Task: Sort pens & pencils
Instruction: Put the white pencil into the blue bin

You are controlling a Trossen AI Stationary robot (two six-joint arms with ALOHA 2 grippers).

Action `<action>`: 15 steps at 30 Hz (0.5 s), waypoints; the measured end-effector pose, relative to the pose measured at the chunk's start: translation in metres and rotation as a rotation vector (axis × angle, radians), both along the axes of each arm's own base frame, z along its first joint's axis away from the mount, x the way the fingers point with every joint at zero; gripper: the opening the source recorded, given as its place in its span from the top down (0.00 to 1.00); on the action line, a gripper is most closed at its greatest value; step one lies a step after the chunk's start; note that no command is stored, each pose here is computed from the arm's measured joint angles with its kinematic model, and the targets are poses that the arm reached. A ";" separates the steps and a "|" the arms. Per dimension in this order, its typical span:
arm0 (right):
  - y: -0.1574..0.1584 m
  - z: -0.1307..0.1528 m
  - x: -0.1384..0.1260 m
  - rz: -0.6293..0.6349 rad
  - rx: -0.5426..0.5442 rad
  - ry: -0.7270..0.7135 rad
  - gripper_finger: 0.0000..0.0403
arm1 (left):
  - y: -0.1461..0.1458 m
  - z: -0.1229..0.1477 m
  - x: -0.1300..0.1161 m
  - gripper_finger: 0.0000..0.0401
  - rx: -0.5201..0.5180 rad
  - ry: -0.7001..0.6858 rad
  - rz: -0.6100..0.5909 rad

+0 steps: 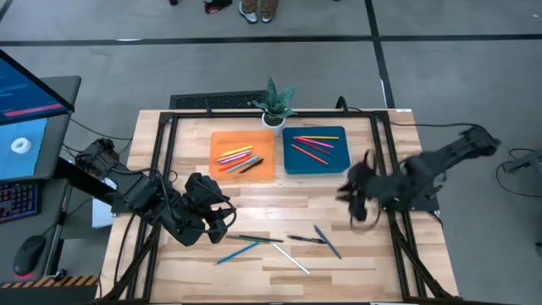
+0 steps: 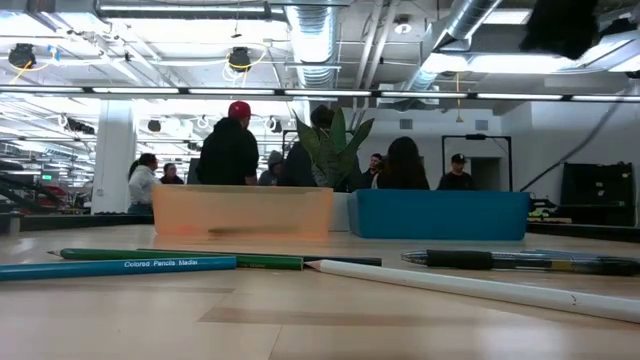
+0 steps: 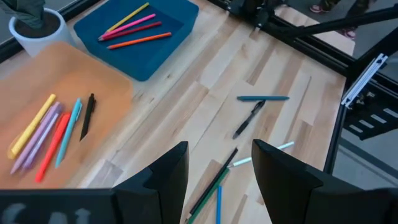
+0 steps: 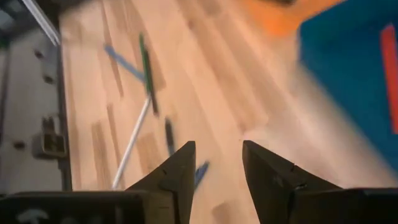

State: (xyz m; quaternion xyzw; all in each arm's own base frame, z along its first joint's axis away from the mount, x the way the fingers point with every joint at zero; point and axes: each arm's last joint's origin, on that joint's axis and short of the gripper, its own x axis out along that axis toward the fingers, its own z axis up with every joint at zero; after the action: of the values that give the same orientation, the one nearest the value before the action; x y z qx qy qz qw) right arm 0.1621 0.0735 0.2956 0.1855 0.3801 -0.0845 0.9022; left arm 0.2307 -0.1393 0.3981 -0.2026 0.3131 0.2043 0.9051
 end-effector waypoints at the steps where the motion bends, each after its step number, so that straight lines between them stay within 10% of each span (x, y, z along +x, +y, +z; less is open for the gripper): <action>1: 0.011 -0.007 0.005 0.000 0.002 0.027 0.62 | 0.000 0.000 0.000 0.58 0.000 0.000 0.000; 15: 0.109 -0.081 0.098 0.037 -0.035 0.314 0.62 | -0.001 -0.001 0.000 0.58 -0.019 0.022 -0.030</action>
State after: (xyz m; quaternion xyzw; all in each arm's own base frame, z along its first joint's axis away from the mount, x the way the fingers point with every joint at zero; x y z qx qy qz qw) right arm 0.2603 0.1826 0.2147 0.1474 0.5181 -0.1025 0.8363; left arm 0.2306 -0.1404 0.3975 -0.2045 0.3278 0.1899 0.9026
